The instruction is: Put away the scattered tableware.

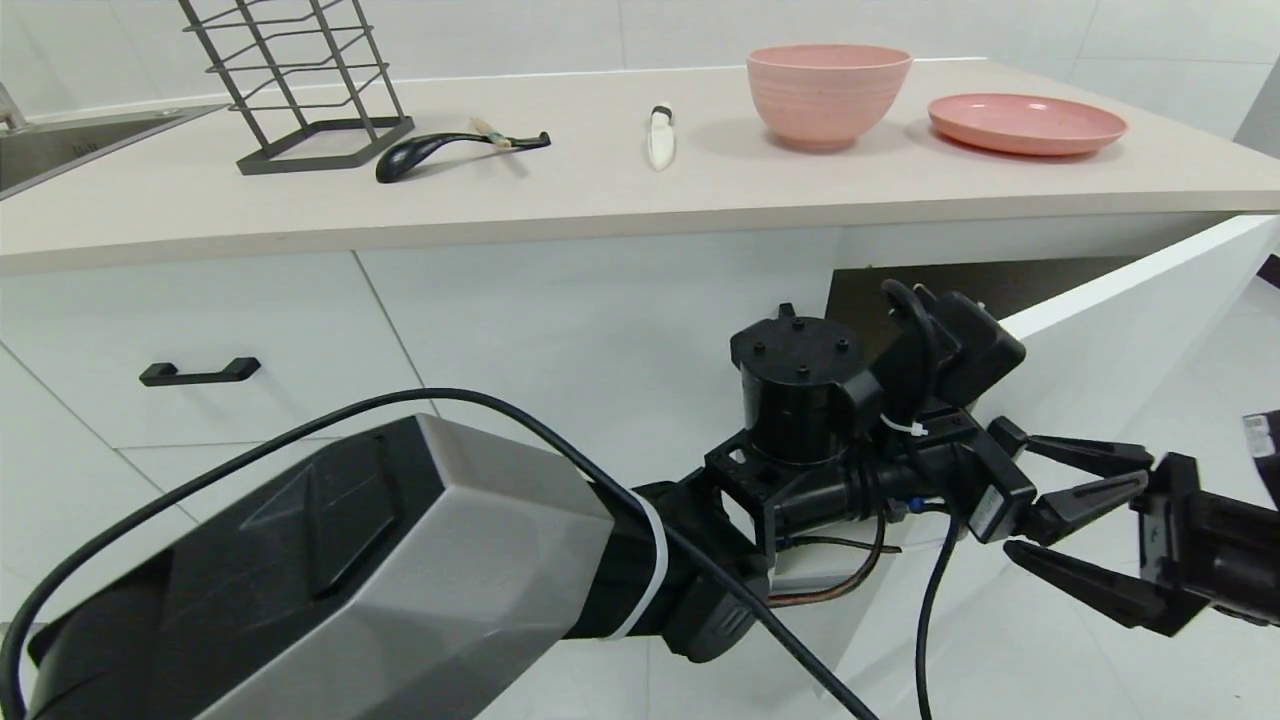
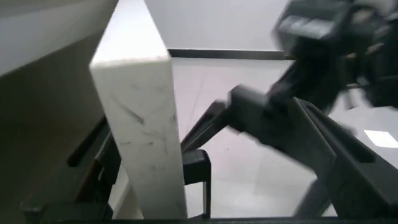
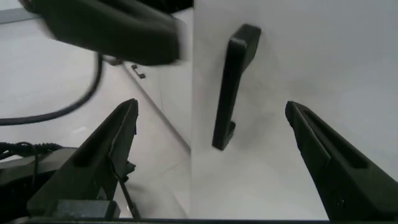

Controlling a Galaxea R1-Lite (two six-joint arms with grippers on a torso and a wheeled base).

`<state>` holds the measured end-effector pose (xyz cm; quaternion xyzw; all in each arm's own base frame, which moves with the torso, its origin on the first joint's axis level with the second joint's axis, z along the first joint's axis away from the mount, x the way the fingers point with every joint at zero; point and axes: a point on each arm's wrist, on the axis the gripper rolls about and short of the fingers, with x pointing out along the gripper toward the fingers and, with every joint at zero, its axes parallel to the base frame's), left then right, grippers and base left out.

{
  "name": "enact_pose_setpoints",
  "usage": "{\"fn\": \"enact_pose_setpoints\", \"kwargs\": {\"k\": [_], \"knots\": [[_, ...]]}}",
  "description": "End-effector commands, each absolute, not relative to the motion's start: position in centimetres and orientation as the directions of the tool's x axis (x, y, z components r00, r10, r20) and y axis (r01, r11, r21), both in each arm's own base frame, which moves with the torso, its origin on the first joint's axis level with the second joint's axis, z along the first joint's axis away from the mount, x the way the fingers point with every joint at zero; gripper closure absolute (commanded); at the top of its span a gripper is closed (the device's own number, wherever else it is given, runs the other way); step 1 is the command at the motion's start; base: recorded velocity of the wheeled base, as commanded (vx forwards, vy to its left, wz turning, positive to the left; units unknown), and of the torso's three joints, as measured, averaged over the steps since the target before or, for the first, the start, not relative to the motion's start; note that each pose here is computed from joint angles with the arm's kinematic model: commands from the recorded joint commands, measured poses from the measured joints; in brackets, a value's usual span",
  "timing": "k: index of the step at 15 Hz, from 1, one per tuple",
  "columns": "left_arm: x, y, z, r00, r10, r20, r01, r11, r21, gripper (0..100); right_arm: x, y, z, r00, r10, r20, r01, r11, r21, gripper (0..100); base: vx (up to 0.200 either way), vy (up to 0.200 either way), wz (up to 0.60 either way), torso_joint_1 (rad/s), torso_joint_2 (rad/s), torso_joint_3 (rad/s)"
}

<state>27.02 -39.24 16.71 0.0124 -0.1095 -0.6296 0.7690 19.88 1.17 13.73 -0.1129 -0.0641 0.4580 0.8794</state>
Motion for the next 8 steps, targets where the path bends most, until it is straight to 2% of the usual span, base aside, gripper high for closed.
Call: {"fn": "enact_pose_setpoints", "kwargs": {"k": [1,5,8], "knots": [[27.5,-39.2,16.3,0.222,-0.963,0.156,0.958,0.245,0.151,0,13.3,0.1,15.3,0.645,0.761,0.072,-0.699,0.625,-0.348,0,0.0,0.0,0.0,0.0,0.0,0.0],[27.5,-39.7,15.2,0.231,-0.963,0.137,0.961,0.248,0.122,0,9.9,-0.1,17.6,0.672,0.719,0.175,-0.576,0.657,-0.486,0,0.0,0.0,0.0,0.0,0.0,0.0],[27.4,-39.8,15.0,0.231,-0.963,0.14,0.961,0.248,0.12,0,8.5,0.1,18.1,0.677,0.705,0.209,-0.535,0.667,-0.519,0,0.0,0.0,0.0,0.0,0.0,0.0]]}}
